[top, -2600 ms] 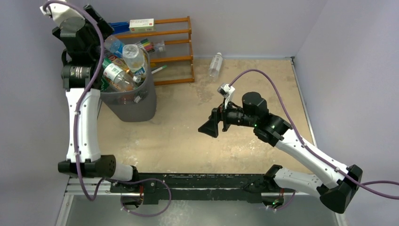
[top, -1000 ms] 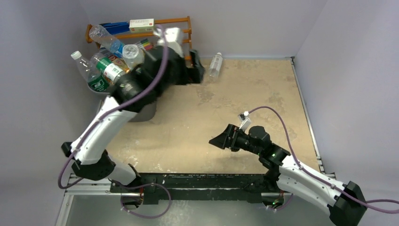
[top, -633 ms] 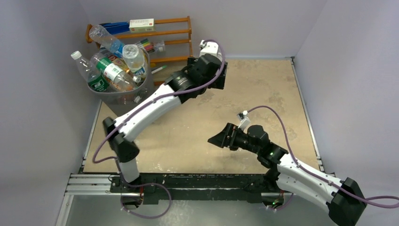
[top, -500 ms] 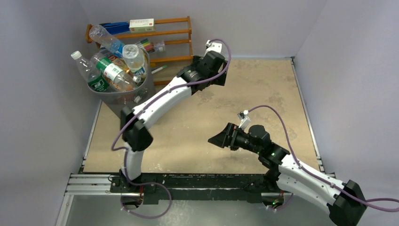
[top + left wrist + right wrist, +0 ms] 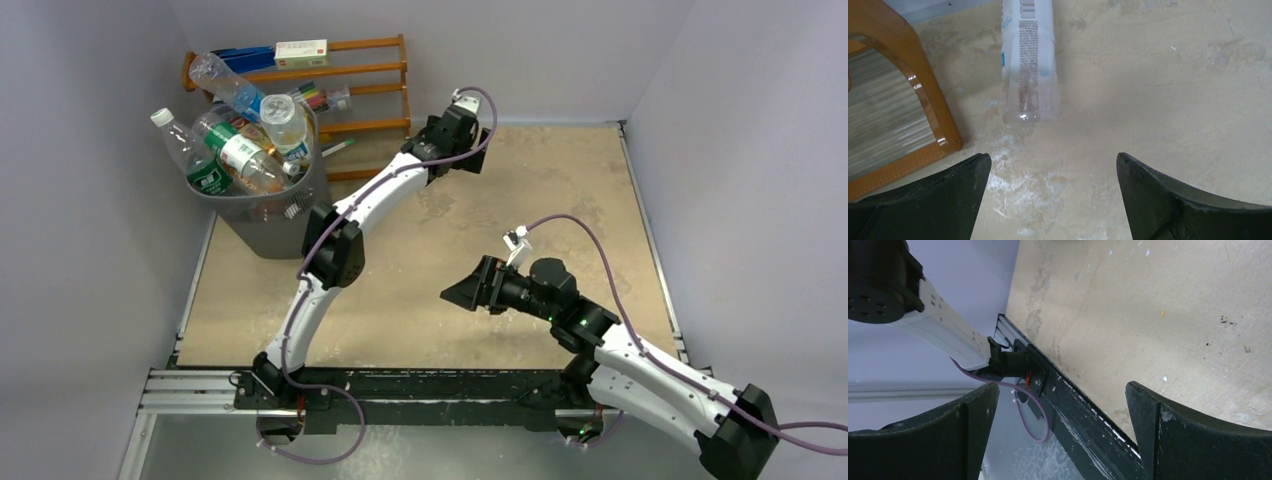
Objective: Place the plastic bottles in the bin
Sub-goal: Pick up the plastic bottle at the center of the board.
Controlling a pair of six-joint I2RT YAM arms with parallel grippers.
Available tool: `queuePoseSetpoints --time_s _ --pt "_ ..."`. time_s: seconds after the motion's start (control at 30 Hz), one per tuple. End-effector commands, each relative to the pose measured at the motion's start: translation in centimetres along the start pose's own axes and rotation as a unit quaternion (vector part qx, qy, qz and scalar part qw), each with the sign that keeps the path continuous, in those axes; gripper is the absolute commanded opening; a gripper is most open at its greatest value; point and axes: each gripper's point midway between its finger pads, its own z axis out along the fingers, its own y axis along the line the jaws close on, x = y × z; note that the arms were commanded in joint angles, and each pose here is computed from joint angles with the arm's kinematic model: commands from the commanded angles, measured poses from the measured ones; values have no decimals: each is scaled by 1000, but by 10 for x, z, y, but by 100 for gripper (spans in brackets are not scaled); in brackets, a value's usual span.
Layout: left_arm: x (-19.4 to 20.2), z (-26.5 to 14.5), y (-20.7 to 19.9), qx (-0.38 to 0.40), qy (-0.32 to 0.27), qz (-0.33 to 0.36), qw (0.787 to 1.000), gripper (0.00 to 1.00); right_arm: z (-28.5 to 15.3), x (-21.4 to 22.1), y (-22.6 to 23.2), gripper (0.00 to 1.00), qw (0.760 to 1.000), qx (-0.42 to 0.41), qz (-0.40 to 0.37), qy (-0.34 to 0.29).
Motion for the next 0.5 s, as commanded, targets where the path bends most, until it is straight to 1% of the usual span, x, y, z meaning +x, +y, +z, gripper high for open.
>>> queuePoseSetpoints --time_s 0.0,0.2,0.33,0.47 --pt "-25 24 9 16 -58 6 998 97 2 -6 18 100 1000 -25 -18 6" --pt "-4 55 19 3 -58 20 998 97 7 0 14 100 999 -23 -13 19" --pt "9 73 28 -1 -52 10 999 97 12 3 11 100 999 -21 -6 28" --pt "22 87 32 13 -41 -6 999 96 17 2 10 100 999 -14 -2 33"
